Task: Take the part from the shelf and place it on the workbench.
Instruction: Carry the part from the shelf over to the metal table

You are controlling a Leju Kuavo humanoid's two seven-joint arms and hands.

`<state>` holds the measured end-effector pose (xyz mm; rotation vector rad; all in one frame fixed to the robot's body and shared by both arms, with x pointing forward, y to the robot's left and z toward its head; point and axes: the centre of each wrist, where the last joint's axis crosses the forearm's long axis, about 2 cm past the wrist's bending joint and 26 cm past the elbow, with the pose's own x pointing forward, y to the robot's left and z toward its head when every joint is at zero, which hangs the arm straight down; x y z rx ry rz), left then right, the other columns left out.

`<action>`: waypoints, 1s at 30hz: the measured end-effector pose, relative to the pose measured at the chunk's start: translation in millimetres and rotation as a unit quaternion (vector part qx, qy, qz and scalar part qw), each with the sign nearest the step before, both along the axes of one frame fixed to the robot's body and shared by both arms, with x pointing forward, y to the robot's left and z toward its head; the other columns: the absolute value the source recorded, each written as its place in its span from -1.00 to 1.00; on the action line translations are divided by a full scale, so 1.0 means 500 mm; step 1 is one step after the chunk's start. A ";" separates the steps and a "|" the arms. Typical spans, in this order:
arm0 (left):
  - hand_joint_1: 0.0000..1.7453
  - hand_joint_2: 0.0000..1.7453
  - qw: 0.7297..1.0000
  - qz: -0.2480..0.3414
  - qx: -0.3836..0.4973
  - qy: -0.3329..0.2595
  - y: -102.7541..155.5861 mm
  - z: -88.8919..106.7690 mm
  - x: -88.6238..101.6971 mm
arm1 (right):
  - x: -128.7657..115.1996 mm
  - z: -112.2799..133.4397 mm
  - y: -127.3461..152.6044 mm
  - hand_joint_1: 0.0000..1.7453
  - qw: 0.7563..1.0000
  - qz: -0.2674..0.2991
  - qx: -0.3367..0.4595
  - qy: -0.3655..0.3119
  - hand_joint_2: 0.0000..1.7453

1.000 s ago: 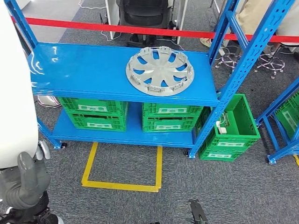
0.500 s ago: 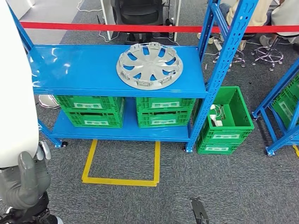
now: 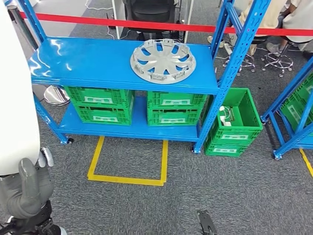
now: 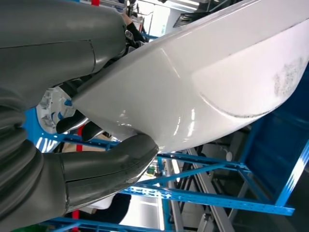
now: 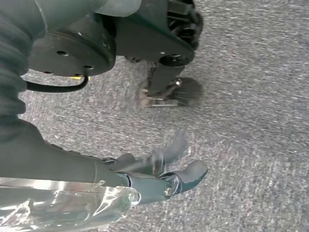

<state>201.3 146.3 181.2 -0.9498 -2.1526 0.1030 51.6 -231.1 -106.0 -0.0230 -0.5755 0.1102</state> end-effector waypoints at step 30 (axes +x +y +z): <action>1.00 1.00 1.000 0.000 -0.016 -0.010 0.002 -0.001 0.000 | 0.002 0.000 0.001 -1.00 0.998 0.019 0.004 -0.059 1.00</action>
